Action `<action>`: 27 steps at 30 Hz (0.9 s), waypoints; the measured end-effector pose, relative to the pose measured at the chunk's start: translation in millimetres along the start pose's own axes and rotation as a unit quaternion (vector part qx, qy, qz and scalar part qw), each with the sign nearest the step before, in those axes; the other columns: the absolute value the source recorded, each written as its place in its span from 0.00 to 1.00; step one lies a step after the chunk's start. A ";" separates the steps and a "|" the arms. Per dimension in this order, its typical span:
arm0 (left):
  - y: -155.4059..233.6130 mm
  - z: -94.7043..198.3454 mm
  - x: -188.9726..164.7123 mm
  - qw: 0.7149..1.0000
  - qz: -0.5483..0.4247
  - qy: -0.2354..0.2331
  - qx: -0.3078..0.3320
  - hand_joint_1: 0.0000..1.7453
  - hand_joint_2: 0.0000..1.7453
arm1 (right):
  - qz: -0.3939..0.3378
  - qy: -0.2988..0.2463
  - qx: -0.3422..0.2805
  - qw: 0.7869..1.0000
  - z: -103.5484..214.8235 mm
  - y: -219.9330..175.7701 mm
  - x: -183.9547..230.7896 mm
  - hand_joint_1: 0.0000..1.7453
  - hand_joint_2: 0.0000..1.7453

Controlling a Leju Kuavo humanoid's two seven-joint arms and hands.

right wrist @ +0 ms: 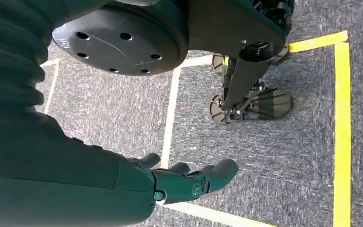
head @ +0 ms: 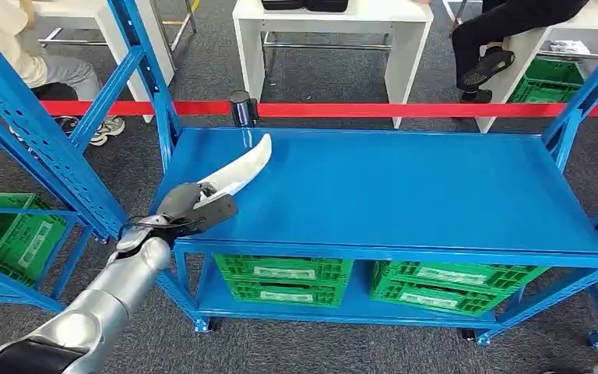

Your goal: Take the parts from the cabinet and place them on the table.

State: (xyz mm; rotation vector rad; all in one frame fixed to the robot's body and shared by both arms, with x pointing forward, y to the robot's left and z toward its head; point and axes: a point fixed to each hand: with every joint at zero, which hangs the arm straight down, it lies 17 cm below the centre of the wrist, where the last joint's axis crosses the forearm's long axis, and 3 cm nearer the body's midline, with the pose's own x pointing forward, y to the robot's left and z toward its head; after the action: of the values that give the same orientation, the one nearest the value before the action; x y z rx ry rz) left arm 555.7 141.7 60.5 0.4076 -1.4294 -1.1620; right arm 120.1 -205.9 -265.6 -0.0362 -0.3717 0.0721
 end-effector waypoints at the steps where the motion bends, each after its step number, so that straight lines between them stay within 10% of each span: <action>1: 0.6 -0.1 0.7 1.000 0.001 -0.002 0.001 1.00 1.00 | 0.000 0.000 0.000 1.000 0.1 0.4 0.1 0.00 1.00; 27: 64.8 -9.3 58.0 0.986 -0.077 -0.077 0.127 1.00 1.00 | 0.000 -0.003 0.002 1.000 0.7 1.1 -1.2 0.00 1.00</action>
State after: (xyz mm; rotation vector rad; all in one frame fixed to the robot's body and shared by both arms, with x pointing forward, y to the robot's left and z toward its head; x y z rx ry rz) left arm 573.5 120.1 143.3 0.6270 -1.7144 -1.1561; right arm 118.6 -204.9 -265.5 -0.0322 -0.3775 0.0731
